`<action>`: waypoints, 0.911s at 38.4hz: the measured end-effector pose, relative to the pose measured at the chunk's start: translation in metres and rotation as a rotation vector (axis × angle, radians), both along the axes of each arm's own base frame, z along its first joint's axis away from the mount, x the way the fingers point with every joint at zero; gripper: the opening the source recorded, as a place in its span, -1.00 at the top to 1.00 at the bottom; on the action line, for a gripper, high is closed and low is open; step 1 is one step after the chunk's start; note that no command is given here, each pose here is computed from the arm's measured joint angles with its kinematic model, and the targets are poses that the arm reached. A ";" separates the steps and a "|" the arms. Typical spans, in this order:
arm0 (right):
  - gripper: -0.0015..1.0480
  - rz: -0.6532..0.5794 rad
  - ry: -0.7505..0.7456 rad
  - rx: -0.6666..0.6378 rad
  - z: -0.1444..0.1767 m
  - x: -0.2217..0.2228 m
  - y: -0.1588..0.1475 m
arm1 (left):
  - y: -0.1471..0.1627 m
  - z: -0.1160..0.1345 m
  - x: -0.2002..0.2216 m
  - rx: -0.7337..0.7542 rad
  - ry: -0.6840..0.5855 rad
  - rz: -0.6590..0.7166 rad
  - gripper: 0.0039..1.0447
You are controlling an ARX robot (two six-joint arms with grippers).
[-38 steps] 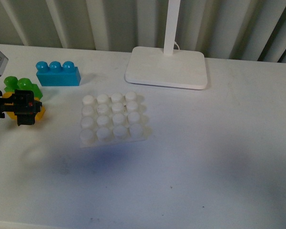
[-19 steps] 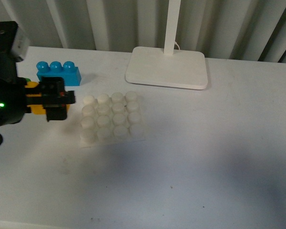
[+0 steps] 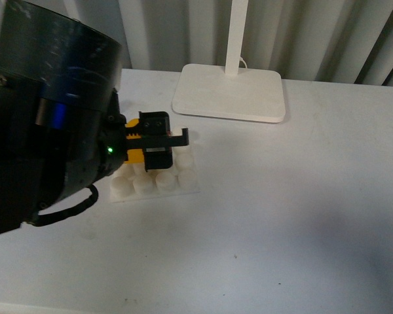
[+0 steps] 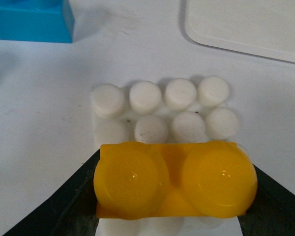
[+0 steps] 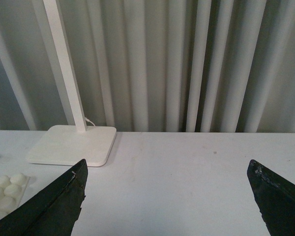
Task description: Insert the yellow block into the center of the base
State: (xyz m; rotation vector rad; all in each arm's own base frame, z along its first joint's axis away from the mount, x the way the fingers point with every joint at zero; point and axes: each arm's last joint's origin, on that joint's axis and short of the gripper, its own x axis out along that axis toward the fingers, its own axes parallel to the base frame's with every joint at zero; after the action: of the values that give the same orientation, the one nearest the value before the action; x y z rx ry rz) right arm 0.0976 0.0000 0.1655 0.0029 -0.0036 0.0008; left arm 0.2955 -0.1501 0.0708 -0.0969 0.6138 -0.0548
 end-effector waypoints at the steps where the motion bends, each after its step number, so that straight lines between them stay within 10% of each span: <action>1: -0.82 0.000 0.000 0.000 0.000 0.000 0.000 | -0.003 -0.001 0.000 0.001 0.001 -0.001 -0.26; 35: -0.82 0.000 0.000 0.000 0.000 0.000 0.000 | -0.021 -0.025 0.013 0.015 0.021 0.041 -0.25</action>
State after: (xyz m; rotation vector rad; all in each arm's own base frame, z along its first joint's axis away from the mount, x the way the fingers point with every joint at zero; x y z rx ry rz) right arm 0.0976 0.0000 0.1655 0.0025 -0.0036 0.0008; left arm 0.3084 -0.1712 0.0458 -0.0960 0.6327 -0.0094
